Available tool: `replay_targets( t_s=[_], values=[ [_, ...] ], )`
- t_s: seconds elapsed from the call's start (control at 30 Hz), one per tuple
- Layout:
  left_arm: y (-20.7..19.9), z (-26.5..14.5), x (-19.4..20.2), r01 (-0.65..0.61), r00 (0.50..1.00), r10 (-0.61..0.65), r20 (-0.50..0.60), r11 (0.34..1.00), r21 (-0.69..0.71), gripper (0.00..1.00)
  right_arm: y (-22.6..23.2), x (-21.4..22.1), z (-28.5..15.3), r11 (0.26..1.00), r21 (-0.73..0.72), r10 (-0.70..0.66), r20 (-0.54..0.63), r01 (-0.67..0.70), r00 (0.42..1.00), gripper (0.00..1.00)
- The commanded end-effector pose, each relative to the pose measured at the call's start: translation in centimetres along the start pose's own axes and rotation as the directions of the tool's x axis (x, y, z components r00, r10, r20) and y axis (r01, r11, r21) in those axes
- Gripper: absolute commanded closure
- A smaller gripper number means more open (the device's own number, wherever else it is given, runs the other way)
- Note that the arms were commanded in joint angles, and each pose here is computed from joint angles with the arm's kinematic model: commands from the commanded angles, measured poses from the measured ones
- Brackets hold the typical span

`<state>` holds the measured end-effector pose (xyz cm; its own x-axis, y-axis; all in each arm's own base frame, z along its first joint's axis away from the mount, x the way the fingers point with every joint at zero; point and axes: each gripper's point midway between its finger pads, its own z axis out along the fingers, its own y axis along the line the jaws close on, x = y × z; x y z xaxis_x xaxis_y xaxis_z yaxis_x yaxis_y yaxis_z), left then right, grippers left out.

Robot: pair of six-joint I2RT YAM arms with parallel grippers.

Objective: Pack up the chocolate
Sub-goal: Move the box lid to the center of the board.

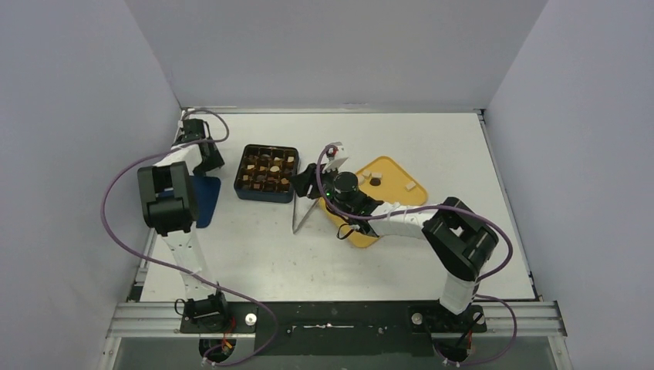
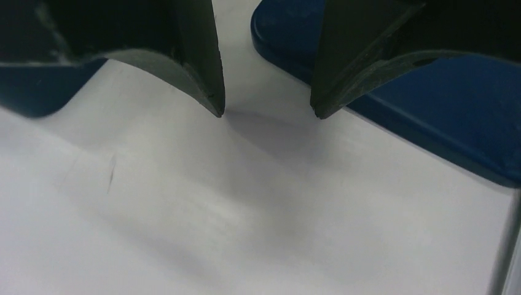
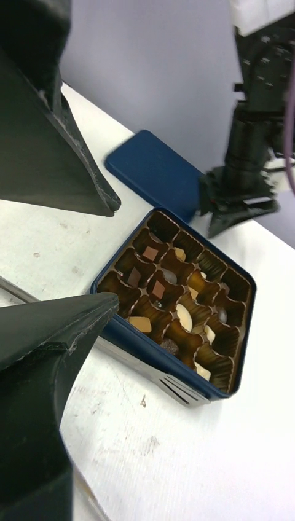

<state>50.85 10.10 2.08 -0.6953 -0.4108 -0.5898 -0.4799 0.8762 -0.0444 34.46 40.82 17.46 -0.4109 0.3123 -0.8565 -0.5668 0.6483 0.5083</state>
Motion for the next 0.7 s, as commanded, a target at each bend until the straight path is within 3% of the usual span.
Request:
replay_targets(
  t_s=[0.0,0.13,0.23,0.47,0.53,0.57,0.67],
  values=[
    [0.1,-3.9,3.8,0.138,0.990,-0.136,-0.030,0.989,0.055,0.50,2.7,-6.3,-2.3,0.999,-0.041,0.037,0.158,-0.030,0.987,0.50],
    [-2.4,-7.6,6.9,0.146,0.989,-0.141,-0.039,0.974,0.175,0.53,3.2,-6.9,-3.8,0.999,-0.027,0.038,0.170,-0.034,0.985,0.50],
    [-2.6,-11.1,5.4,0.118,0.992,-0.123,0.021,0.979,0.164,0.52,3.9,-7.1,-4.5,0.999,-0.025,0.039,0.153,-0.036,0.987,0.50],
    [6.6,-16.3,1.8,0.235,0.958,-0.213,0.194,0.967,-0.100,0.29,4.8,-5.5,-6.3,0.999,-0.020,0.048,0.082,-0.046,0.995,0.46],
    [9.1,-16.8,2.0,0.273,0.945,-0.235,0.229,0.950,-0.152,0.07,4.9,-5.0,-6.8,0.999,-0.020,0.046,0.071,-0.044,0.996,0.45],
    [10.1,-16.8,2.2,0.290,0.939,-0.247,0.239,0.942,-0.169,0.03,5.1,-4.9,-6.9,0.999,-0.025,0.045,0.067,-0.044,0.997,0.45],
    [12.2,-16.3,3.3,0.322,0.932,-0.274,0.237,0.926,-0.195,0.03,5.5,-4.5,-7.2,0.998,-0.035,0.050,0.066,-0.048,0.997,0.42]
  ],
)
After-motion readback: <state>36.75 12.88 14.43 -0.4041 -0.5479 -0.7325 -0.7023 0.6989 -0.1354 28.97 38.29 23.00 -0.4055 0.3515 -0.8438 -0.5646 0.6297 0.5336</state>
